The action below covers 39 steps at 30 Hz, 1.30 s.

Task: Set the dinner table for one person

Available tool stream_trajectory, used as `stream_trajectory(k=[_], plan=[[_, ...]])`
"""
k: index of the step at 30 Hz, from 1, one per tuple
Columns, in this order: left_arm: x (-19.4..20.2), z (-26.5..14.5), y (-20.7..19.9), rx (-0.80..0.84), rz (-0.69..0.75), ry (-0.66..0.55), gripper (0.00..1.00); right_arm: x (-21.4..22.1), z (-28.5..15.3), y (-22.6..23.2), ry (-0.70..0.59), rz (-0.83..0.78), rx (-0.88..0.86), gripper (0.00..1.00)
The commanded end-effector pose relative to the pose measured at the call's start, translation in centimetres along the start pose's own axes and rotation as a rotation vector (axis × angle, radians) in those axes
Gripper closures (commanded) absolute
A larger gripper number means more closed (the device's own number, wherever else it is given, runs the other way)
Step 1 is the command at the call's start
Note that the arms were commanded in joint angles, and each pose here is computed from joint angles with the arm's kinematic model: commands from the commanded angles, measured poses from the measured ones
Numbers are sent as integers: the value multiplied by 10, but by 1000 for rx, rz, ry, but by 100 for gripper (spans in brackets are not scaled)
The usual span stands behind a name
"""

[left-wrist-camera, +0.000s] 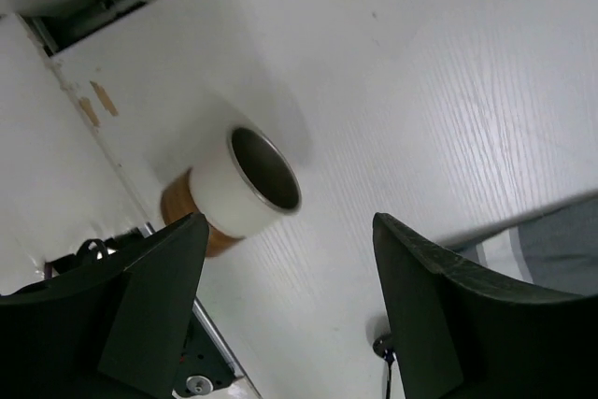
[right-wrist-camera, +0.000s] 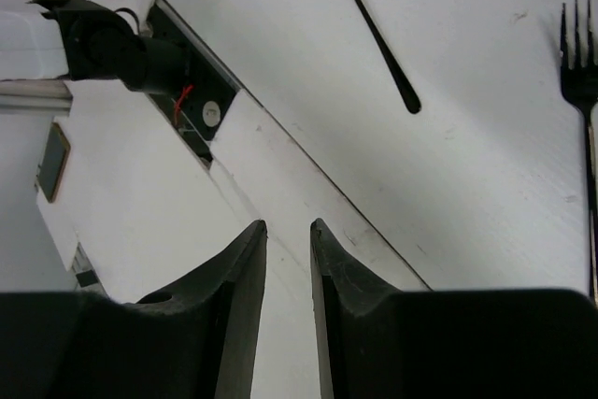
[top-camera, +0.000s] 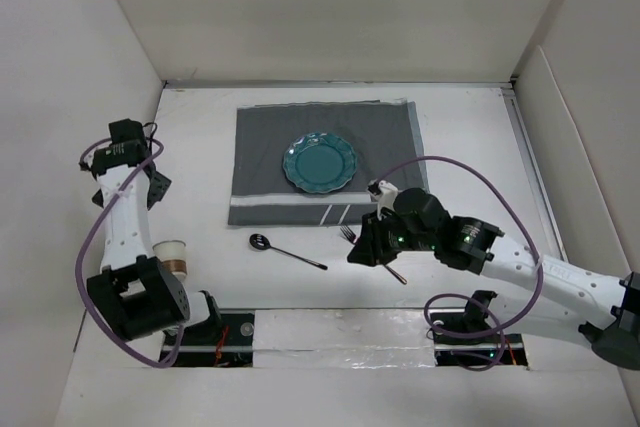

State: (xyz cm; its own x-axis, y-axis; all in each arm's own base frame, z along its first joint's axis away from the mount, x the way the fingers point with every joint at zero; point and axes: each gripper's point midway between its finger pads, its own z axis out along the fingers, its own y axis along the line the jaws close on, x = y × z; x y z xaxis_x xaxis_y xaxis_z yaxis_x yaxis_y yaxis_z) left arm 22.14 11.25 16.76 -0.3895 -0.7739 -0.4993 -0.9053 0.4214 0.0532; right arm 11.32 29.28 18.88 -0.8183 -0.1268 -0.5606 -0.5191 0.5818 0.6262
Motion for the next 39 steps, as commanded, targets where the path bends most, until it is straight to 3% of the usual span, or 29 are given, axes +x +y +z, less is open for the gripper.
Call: stream_trajectory(k=[1,8,11,13,25,34,39], plan=[[-15,3,5,-34,78,14,33,2,-2,-15,16,-22,43,68],[18,33,11,-54,92,229,36,1,3,-29,43,-27,56,68],[23,27,-10,33,126,260,29,4,9,-34,60,-5,37,68],[30,30,-8,-18,179,282,27,7,12,-31,76,0,13,68],[106,-11,-63,97,431,315,24,10,28,-37,111,31,-5,66],[129,-18,-59,217,410,339,31,10,31,-39,120,39,-10,54],[103,-46,-76,394,319,198,51,-1,45,-27,121,48,-89,46]])
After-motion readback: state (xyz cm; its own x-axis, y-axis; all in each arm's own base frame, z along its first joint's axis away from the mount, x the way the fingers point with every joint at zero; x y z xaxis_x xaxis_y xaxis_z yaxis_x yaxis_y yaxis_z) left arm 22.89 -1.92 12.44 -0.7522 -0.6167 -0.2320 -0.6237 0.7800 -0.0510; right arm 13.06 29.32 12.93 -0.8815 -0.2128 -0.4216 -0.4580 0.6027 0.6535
